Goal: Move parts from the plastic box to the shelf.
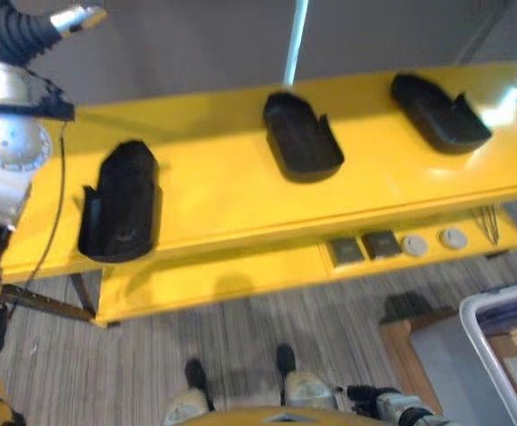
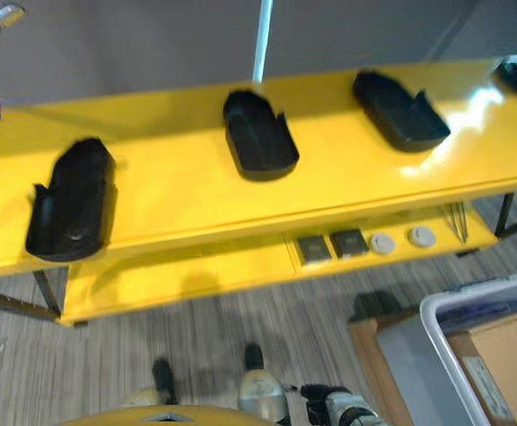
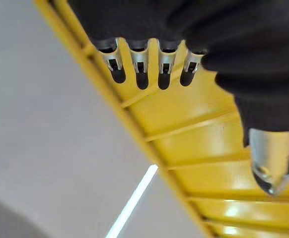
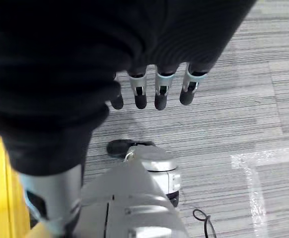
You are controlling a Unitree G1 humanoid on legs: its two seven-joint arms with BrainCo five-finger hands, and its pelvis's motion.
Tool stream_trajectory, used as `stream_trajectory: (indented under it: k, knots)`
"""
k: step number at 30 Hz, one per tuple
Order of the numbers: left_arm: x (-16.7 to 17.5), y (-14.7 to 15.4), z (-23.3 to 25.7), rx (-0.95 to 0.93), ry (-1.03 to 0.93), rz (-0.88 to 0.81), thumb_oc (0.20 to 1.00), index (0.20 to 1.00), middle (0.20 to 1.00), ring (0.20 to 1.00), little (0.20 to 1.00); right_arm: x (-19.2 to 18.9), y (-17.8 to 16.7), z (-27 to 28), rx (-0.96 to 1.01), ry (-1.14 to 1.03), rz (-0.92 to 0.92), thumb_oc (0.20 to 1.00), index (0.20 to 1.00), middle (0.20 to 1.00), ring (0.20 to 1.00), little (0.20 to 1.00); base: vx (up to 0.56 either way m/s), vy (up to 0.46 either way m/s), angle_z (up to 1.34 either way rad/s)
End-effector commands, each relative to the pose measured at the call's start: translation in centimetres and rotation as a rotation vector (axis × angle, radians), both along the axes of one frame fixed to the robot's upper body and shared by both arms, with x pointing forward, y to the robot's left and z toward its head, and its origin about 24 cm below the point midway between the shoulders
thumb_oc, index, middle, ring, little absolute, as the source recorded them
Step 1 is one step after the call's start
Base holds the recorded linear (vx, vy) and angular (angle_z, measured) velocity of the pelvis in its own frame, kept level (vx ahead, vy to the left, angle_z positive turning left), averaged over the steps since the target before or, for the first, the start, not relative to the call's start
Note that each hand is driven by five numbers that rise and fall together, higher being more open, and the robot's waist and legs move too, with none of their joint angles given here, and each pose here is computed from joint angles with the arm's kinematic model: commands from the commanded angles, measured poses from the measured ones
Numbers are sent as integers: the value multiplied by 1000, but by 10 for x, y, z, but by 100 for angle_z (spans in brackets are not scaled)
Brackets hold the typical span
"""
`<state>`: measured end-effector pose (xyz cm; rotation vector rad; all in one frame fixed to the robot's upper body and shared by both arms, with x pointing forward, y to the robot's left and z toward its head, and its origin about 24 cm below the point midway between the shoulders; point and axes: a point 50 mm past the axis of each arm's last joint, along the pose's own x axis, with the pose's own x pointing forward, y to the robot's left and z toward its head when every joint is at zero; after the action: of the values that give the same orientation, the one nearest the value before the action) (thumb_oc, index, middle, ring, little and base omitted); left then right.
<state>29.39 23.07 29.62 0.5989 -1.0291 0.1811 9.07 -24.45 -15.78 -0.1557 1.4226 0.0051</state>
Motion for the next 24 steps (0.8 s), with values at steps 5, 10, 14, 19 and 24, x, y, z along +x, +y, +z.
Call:
stream_trajectory:
  k: [5,10,14,19,24]
  knots:
    - [-10,-6,-103,-360,324,-181,200,200,200,200,200,-11,4,-4,-9,86,-29,1000,1000,1000,1000,1000,-15,-23,26]
    - [-29,-46,-171,-429,520,-251,200,200,200,200,200,-13,11,-6,30,119,-51,1000,1000,1000,1000,1000,-3,-42,37]
    - [-40,-65,-198,-381,676,-313,200,200,200,200,200,-1,15,-4,58,95,-81,1000,1000,1000,1000,1000,1,-21,18]
    - [-44,-66,-203,-333,685,-301,200,200,200,200,200,2,19,-4,77,86,-108,1000,1000,1000,1000,1000,32,17,12]
    - [-38,-58,-196,-319,656,-251,200,200,200,200,200,-12,16,-7,62,121,-128,1000,1000,1000,1000,1000,47,23,-3]
